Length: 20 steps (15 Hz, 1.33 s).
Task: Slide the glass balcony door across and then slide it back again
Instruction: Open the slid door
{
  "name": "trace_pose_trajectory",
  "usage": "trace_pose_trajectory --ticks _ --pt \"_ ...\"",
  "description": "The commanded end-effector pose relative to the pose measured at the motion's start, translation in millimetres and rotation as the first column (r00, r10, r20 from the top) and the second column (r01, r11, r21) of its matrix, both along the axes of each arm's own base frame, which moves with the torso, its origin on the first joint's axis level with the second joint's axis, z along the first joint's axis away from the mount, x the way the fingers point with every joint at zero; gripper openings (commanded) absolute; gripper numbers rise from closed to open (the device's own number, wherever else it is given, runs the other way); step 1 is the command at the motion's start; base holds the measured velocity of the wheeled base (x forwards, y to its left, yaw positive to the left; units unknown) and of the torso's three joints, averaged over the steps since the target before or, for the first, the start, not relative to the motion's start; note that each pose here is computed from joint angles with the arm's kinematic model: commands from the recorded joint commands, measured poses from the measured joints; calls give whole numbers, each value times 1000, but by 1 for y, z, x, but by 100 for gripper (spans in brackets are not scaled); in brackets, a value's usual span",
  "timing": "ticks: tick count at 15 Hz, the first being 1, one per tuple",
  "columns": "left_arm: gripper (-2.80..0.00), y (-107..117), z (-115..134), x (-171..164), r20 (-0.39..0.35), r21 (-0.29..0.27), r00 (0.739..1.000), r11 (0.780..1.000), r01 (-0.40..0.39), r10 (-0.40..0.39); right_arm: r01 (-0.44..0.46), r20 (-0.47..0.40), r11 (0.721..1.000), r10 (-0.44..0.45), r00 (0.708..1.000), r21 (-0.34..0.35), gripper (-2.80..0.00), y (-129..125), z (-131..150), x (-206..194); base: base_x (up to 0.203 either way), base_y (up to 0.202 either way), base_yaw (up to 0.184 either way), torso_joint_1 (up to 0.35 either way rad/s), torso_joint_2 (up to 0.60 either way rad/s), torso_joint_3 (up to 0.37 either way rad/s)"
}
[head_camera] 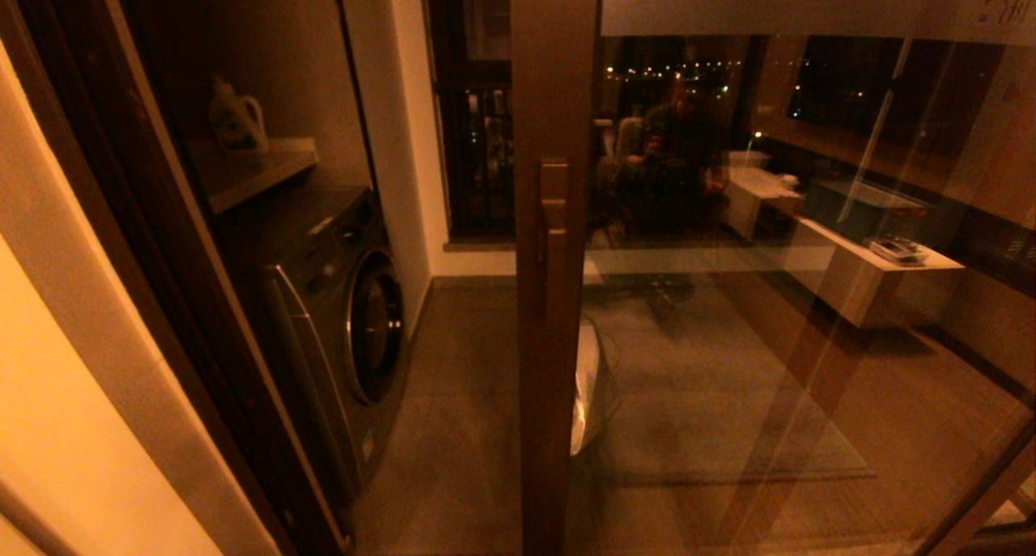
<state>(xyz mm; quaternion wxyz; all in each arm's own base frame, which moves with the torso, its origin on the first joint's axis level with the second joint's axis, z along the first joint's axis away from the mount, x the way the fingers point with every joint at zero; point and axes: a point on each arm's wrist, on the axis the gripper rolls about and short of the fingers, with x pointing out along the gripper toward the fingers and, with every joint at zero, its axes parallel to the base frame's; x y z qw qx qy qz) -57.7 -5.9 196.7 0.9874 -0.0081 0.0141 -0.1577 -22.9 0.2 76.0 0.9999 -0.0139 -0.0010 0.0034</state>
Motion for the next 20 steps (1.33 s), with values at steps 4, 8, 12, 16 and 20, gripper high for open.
trace_pose_trajectory --ticks 4,8,12,16,20 --pt "-280 3 -70 1 47 108 981 975 -194 190 1 -2 1000 -1 1000 0 -280 0 0 0 0 0 0 0 0 0" --pt "-280 5 -113 34 139 139 953 947 -289 271 -2 -1 1000 2 1000 0 -280 0 0 0 0 0 0 0 0 0" --pt "-280 5 -121 37 117 39 949 953 -299 293 1 -2 1000 -1 1000 0 -280 0 0 0 0 0 0 0 0 0" --pt "-280 6 -121 37 112 31 948 953 -303 298 -1 -2 1000 1 1000 -2 -280 0 0 0 0 0 0 0 0 0" --pt "-280 6 -121 37 112 30 948 952 -304 299 10 -5 1000 -10 1000 5 -280 0 0 0 0 0 0 0 0 0"
